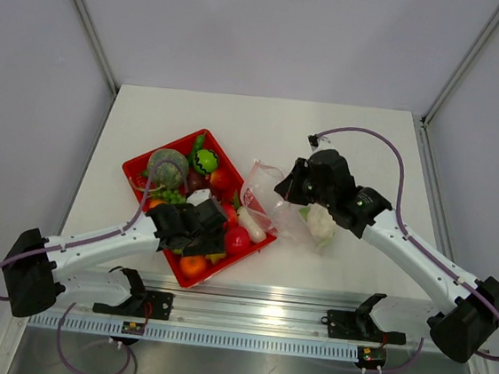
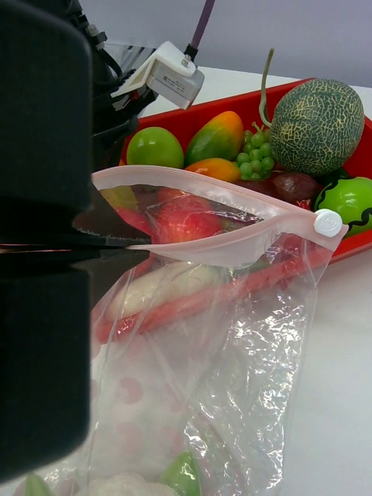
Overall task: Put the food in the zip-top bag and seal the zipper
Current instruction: Pick up the fake fruit from the bin, then place the fake fruit in the zipper food storage bag, then pick up the fake fruit from the bin.
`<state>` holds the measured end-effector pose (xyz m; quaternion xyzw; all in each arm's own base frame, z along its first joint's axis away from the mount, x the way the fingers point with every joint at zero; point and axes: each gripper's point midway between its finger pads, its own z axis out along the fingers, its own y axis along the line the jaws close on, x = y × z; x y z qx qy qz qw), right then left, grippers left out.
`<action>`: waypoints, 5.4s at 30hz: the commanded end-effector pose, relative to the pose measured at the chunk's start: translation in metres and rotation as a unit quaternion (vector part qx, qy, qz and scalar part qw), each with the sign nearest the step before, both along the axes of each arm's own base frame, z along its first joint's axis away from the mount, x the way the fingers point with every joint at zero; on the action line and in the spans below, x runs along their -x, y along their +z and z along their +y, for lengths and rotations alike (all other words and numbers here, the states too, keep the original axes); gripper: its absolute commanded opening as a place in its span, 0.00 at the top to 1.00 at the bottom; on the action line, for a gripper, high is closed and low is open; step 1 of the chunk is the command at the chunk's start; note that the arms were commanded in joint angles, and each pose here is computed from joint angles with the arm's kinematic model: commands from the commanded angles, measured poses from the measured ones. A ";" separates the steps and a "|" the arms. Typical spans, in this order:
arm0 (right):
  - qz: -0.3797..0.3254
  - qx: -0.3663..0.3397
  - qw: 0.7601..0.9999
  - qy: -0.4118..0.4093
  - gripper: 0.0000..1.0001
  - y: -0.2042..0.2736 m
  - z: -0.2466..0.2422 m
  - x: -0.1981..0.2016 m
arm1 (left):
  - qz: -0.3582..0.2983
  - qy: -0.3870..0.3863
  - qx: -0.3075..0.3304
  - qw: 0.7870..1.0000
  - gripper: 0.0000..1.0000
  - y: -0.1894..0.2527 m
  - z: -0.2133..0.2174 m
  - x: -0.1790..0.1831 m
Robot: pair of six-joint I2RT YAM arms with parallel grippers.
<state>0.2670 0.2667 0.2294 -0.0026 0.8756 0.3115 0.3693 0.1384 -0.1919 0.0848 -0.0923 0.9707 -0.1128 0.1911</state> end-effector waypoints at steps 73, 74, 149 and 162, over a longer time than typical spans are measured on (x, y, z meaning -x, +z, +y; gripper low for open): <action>-0.035 -0.044 0.998 0.017 1.00 0.039 -0.005 0.022 | -0.117 -0.215 0.203 0.948 0.33 0.179 -0.150 -0.098; -0.032 -0.041 0.999 0.016 1.00 0.036 -0.007 0.023 | -0.118 -0.219 0.207 0.946 0.28 0.181 -0.151 -0.096; -0.025 -0.046 0.998 0.031 1.00 0.035 0.009 0.018 | 0.015 -0.044 0.076 0.996 0.42 -0.024 -0.041 -0.043; -0.026 -0.052 0.998 0.033 1.00 0.033 0.009 0.020 | -0.111 -0.013 0.061 0.992 0.55 0.092 0.007 -0.048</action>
